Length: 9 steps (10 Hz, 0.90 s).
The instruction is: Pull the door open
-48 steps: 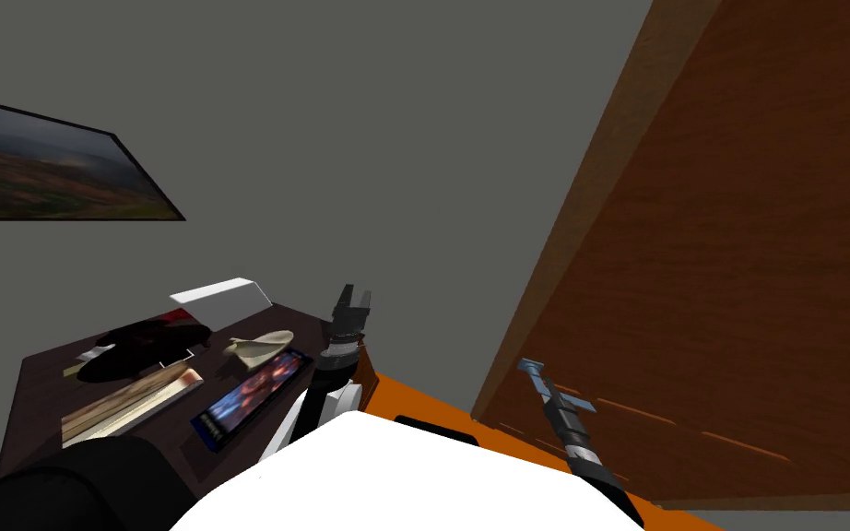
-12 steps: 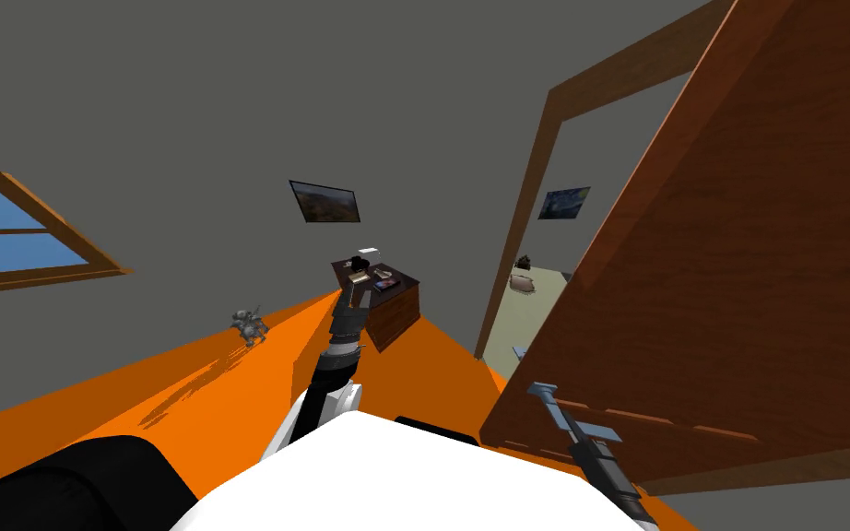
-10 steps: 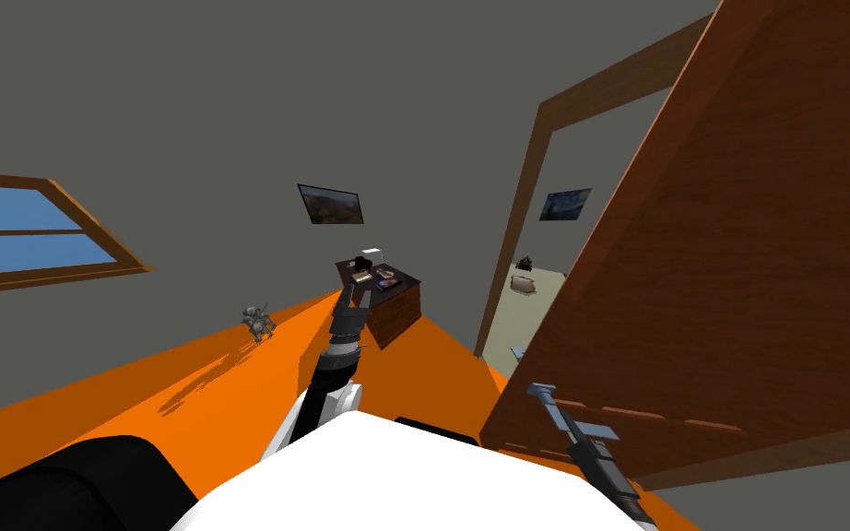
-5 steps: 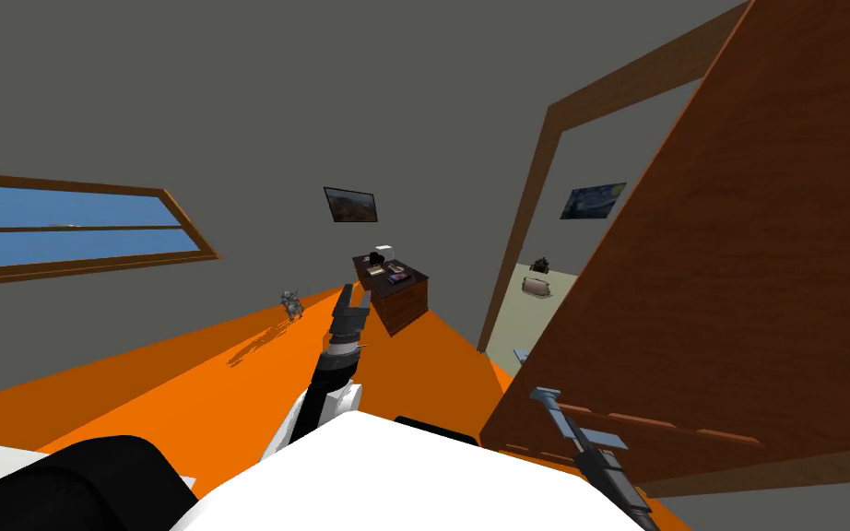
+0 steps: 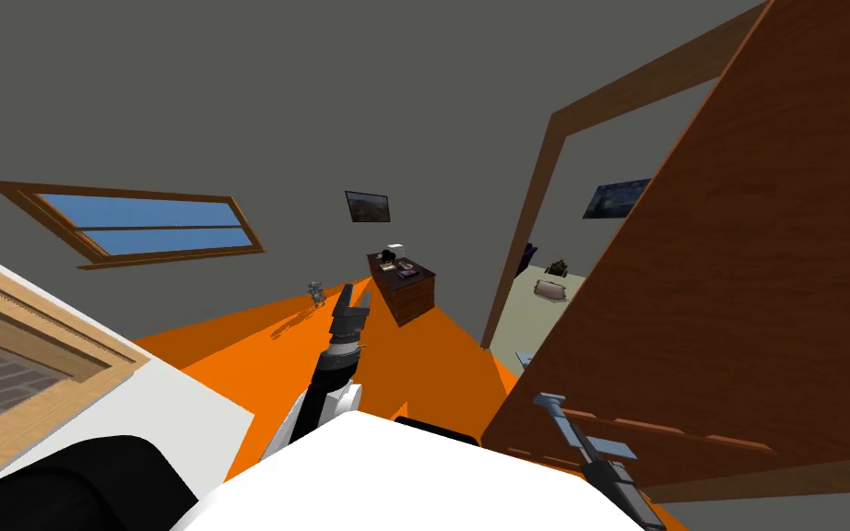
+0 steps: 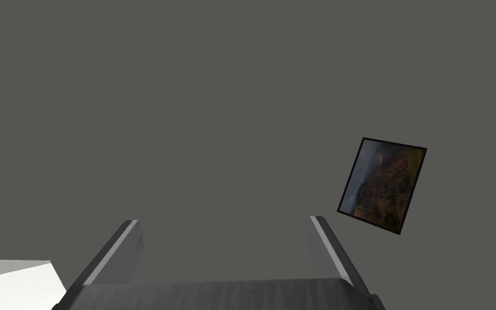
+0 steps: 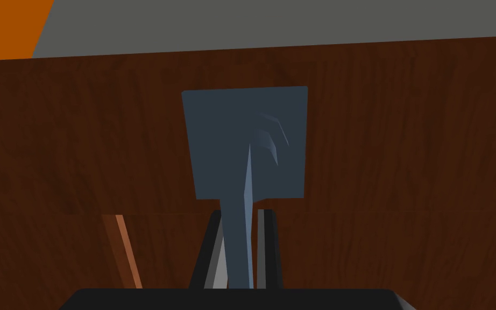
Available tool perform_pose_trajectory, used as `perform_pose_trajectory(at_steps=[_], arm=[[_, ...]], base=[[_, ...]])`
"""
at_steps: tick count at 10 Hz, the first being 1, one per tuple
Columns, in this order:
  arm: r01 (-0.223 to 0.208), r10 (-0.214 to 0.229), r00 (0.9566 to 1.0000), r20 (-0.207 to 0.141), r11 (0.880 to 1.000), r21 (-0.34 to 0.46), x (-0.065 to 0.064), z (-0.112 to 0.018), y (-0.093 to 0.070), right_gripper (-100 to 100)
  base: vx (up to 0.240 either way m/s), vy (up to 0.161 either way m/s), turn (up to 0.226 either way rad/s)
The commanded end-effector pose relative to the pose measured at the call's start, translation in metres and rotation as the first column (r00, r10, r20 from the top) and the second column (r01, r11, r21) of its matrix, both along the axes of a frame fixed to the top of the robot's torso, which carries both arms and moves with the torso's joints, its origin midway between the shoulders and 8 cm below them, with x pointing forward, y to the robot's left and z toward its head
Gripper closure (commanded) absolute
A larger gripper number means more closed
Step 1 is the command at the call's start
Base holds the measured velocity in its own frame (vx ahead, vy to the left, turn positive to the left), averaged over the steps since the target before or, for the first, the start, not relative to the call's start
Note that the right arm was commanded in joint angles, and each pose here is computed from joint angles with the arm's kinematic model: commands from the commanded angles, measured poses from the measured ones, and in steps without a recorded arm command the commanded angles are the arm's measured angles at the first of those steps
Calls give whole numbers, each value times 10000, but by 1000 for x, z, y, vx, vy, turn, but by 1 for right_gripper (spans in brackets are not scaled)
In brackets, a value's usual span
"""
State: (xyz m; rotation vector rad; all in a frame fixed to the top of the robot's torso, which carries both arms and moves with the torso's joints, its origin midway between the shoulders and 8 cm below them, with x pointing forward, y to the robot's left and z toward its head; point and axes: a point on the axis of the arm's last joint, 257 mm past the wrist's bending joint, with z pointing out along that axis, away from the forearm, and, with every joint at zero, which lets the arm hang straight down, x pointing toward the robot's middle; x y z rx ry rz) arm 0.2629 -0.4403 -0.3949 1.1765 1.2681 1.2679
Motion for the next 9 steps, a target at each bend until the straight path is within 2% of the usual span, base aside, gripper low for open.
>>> perform_pose_trajectory(at_steps=[1,3,9], arm=[[28,-28,10000,39,10000,-36,-5,2,-5,100],[-21,21,10000,-10,10000,2,-2,0,-1,100],[-68,68,10000,13,10000,-21,2,1,-3,100]], base=[[-198,-45,160],[-115,-30,97],[-196,-67,147]])
